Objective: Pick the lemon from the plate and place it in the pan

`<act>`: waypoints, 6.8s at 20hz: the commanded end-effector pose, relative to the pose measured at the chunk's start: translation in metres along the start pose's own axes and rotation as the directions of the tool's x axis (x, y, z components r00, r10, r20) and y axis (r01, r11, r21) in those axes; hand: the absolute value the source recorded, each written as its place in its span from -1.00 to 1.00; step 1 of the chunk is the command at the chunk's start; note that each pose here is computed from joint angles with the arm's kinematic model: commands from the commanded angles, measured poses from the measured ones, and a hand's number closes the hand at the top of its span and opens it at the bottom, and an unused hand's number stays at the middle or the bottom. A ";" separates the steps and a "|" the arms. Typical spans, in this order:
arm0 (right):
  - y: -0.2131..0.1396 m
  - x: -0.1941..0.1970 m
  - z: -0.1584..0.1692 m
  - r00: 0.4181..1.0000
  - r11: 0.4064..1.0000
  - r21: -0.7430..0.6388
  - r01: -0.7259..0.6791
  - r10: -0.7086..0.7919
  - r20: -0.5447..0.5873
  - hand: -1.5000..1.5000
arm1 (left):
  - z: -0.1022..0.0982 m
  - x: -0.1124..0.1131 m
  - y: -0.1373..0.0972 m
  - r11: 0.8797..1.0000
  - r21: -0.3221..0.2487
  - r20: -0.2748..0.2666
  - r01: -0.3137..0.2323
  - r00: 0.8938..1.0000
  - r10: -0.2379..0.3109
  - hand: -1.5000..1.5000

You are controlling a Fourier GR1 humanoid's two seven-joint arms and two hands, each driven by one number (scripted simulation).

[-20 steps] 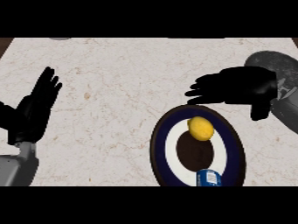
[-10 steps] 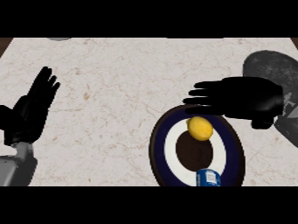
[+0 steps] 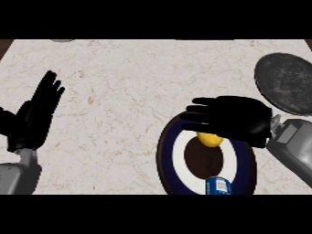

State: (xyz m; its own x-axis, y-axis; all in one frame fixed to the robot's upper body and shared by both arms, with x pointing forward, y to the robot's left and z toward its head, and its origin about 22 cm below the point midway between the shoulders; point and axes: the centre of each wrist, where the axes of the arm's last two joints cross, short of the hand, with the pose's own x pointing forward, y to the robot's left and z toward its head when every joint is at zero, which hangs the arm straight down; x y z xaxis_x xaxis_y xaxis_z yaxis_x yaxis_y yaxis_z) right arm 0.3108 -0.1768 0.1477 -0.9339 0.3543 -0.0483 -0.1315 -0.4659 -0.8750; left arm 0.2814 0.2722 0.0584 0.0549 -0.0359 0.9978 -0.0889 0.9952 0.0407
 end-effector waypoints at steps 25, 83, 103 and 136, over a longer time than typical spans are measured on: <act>0.069 -0.006 -0.066 0.998 0.995 0.080 0.064 -0.065 0.007 -1.00 | -0.008 0.003 -0.009 1.000 -0.007 -0.014 0.000 1.000 0.000 0.00; 0.034 -0.093 0.182 0.408 0.617 -0.779 -0.111 -0.687 -0.602 1.00 | 0.000 0.003 0.003 1.000 -0.024 0.002 -0.017 1.000 0.017 0.00; 0.166 -0.156 0.161 0.419 0.714 -0.699 0.041 -0.647 -0.637 1.00 | -0.004 0.005 -0.012 0.998 -0.052 0.011 -0.021 1.000 0.022 0.00; 0.231 -0.086 0.338 0.190 -0.201 -0.941 0.271 -0.948 0.257 -1.00 | 0.001 -0.001 -0.014 0.999 -0.028 0.033 -0.030 0.999 0.031 0.00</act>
State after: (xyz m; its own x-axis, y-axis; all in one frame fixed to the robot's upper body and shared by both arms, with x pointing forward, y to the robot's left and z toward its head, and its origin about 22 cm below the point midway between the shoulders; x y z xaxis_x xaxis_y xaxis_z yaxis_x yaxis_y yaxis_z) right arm 0.2687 -0.5762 0.1140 -0.0423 0.3831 0.9227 0.1825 0.9110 -0.3699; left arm 0.2803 0.2613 0.0605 0.0253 -0.0205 0.9995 -0.0593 0.9980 0.0220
